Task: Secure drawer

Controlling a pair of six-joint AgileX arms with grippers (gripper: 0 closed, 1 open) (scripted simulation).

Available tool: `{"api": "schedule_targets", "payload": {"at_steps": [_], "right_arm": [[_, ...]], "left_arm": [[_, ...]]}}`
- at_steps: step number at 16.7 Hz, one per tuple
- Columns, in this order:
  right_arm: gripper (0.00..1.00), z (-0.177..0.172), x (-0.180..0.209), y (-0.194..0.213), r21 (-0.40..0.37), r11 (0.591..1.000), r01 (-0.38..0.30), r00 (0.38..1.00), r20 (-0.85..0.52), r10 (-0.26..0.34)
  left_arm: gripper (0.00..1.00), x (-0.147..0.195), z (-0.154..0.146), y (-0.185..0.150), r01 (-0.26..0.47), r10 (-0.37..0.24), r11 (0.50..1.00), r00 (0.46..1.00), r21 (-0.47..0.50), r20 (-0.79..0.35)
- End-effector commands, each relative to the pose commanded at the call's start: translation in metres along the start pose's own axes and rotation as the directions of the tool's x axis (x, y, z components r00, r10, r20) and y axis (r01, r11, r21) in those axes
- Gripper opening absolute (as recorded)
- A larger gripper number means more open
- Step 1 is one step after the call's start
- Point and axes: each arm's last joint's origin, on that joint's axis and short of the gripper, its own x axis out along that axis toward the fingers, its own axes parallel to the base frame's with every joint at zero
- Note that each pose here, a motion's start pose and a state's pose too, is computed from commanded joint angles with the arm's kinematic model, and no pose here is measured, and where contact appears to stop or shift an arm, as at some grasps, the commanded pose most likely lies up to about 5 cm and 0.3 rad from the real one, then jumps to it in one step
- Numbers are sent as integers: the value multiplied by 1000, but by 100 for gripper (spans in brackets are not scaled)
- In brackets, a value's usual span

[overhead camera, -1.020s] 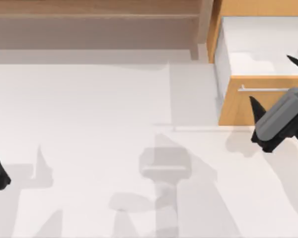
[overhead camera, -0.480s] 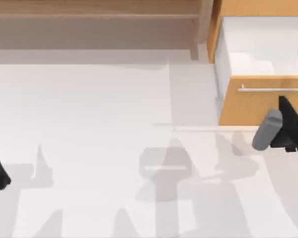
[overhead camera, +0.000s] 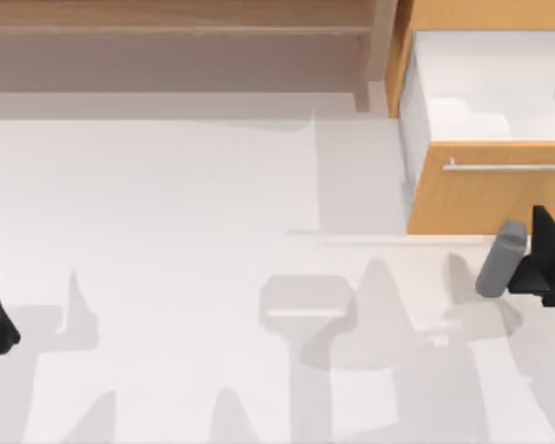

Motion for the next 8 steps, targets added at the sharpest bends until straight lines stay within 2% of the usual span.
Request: {"api": "schedule_targets", "payload": {"at_steps": [8], "right_arm": [[100,0,25,0,0,1000,0,1000,0,0]], "left_arm": [[100,0,0,0,0,0,1000,1000,0,0]]}}
